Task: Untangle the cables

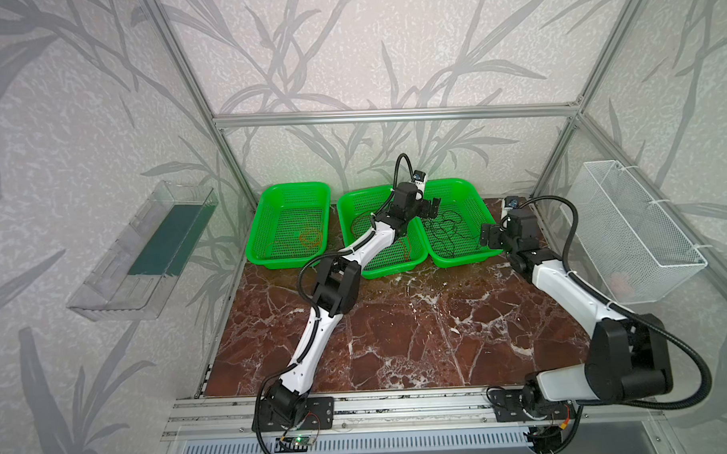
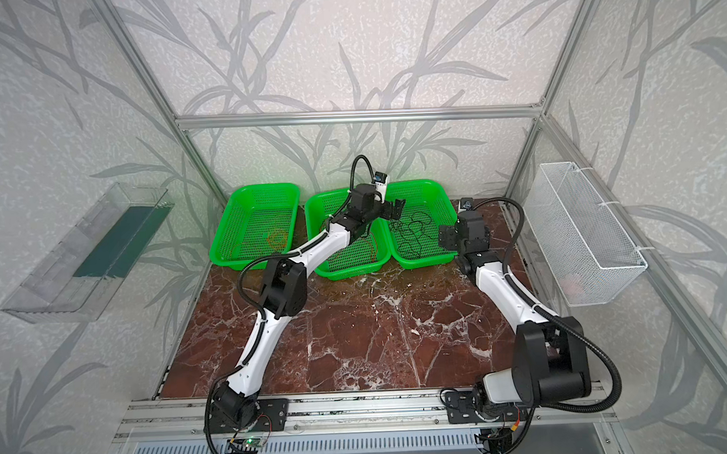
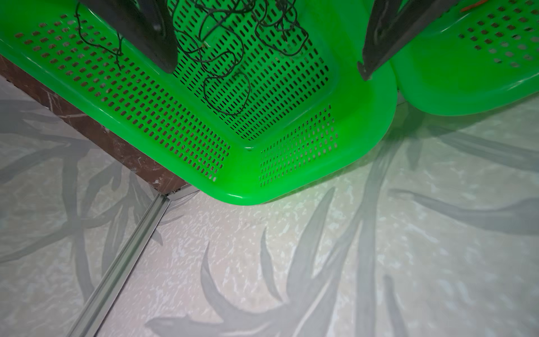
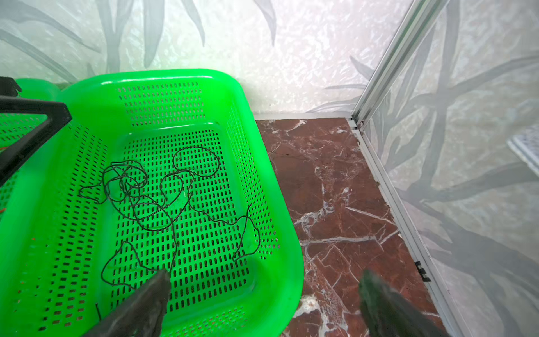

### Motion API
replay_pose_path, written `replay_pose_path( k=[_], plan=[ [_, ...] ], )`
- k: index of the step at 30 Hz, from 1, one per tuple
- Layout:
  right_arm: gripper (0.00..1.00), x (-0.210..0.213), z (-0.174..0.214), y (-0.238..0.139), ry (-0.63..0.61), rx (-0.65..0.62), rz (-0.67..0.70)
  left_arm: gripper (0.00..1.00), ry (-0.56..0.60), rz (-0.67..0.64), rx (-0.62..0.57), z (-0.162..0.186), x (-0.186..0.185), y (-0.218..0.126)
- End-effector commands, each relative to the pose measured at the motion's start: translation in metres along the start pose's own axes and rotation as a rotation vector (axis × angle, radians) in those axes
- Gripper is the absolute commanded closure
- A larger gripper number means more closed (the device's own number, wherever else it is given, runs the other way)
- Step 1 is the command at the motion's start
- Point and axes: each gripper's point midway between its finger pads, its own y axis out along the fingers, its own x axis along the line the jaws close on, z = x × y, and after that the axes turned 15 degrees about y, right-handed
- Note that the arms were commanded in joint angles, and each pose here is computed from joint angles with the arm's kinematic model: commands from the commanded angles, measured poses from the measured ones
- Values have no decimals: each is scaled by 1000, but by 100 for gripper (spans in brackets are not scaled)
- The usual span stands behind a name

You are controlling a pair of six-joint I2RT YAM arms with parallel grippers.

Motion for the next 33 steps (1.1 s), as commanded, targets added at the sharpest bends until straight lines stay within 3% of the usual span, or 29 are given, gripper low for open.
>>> replay_pose_path(
  k=[1,4,8,12,16,20,23,27,30,33],
  plan=[
    [1,-4,24,-16,12,66,-26,1,70,-9,-182,-74,-6,-58],
    [1,-6,44,-25,14,70,-69,1,76,3,-198,-77,-11,-109],
    [1,-2,69,-27,-47,34,-156,1,130,-56,-141,-47,-8,-191],
    [1,-4,86,-22,-84,-51,-200,1,173,-197,-19,6,15,-273],
    [1,-7,108,-6,-138,-30,-196,1,134,-396,118,73,59,-349],
    [1,1,109,-5,-186,-106,-252,1,86,-620,226,141,102,-408],
    [1,8,118,2,-199,-129,-302,1,41,-722,244,183,118,-428],
    [1,16,130,2,-233,-202,-366,1,48,-803,158,187,144,-427],
    [1,16,133,4,-246,-124,-352,1,-27,-786,206,218,160,-410],
    [1,16,130,5,-238,-166,-355,1,-14,-736,126,212,166,-387]
  ],
)
